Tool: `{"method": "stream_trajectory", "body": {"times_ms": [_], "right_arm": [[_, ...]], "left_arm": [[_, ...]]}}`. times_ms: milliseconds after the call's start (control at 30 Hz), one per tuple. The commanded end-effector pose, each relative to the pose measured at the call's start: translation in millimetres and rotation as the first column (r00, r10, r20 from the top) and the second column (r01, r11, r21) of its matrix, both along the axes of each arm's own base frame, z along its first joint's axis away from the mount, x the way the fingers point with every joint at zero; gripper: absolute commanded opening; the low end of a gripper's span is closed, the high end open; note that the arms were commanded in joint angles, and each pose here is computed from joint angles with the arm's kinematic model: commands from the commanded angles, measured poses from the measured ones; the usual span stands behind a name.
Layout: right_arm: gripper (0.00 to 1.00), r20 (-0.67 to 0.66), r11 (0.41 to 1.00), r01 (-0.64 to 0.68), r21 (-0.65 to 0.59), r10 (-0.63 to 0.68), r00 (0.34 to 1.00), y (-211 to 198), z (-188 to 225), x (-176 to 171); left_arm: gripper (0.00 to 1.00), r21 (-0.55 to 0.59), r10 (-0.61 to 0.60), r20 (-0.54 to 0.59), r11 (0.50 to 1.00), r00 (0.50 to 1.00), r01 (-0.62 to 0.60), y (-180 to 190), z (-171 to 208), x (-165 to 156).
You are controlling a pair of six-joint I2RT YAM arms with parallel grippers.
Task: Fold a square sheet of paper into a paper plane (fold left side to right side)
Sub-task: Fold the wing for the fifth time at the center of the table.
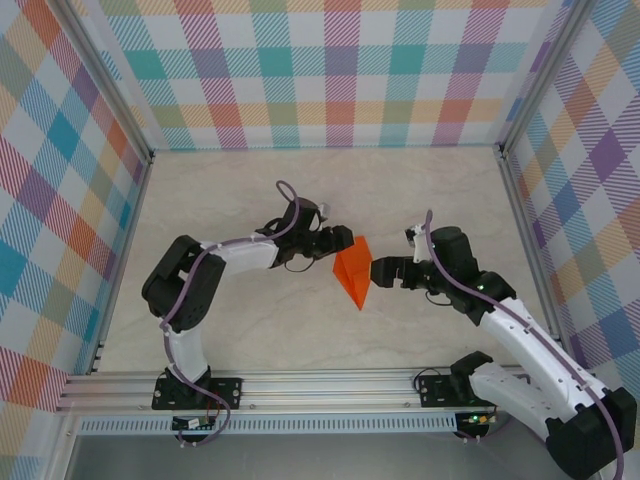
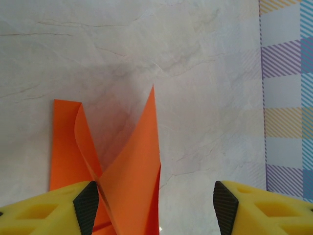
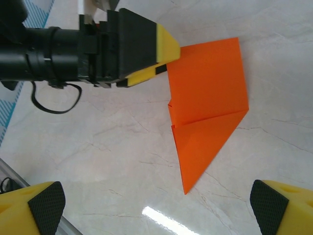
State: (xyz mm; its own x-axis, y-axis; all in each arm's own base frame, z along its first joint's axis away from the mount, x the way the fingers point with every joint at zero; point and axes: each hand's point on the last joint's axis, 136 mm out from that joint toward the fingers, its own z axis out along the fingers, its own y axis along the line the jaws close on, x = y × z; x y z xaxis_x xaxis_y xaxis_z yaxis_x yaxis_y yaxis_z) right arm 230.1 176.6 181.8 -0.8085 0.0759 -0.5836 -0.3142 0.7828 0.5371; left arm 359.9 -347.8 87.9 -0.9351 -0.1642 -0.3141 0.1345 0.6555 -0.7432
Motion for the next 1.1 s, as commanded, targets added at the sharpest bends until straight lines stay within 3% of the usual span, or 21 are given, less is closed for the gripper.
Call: {"method": "stream_trajectory", "body": {"times_ms": [0, 233, 433, 533, 633, 833, 1067], "right_arm": [[1.0, -0.008, 0.995, -0.036, 0.091, 0.037, 0.999, 8, 7, -1], [1.0, -0.036, 0.994, -0.031, 0.101, 0.035, 0.999, 2, 0, 1], [1.0, -0.15, 0.967, -0.078, 0.242, 0.117, 0.982, 8, -17, 13], [0.98, -0.157, 0.951, -0.128, 0.28, 0.177, 0.972, 14, -24, 25], [0.93, -0.141, 0.957, -0.171, 0.234, 0.208, 0.968, 16, -37, 40], [0.82, -0.145, 0.94, -0.25, 0.232, 0.287, 0.947, 28, -58, 68], [0.79, -0.162, 0.924, -0.294, 0.242, 0.338, 0.927, 37, -77, 84]], "left_arm": [[0.65, 0.013, -0.006, -0.018, 1.0, 1.0, 0.006, -8, -10, 1], [0.63, 0.036, -0.023, -0.033, 0.999, 0.999, 0.025, -11, -19, -3], [0.23, 0.05, -0.048, -0.008, 0.998, 0.999, 0.048, -10, -29, -5], [0.1, 0.049, -0.064, 0.016, 0.997, 0.998, 0.063, -8, -28, -7], [0.03, 0.024, -0.088, 0.05, 0.996, 0.995, 0.087, -7, -20, -13], [0.0, -0.036, -0.132, 0.129, 0.99, 0.983, 0.138, -1, 2, -29], [0.0, -0.098, -0.161, 0.207, 0.978, 0.965, 0.184, 9, 17, -46]]}}
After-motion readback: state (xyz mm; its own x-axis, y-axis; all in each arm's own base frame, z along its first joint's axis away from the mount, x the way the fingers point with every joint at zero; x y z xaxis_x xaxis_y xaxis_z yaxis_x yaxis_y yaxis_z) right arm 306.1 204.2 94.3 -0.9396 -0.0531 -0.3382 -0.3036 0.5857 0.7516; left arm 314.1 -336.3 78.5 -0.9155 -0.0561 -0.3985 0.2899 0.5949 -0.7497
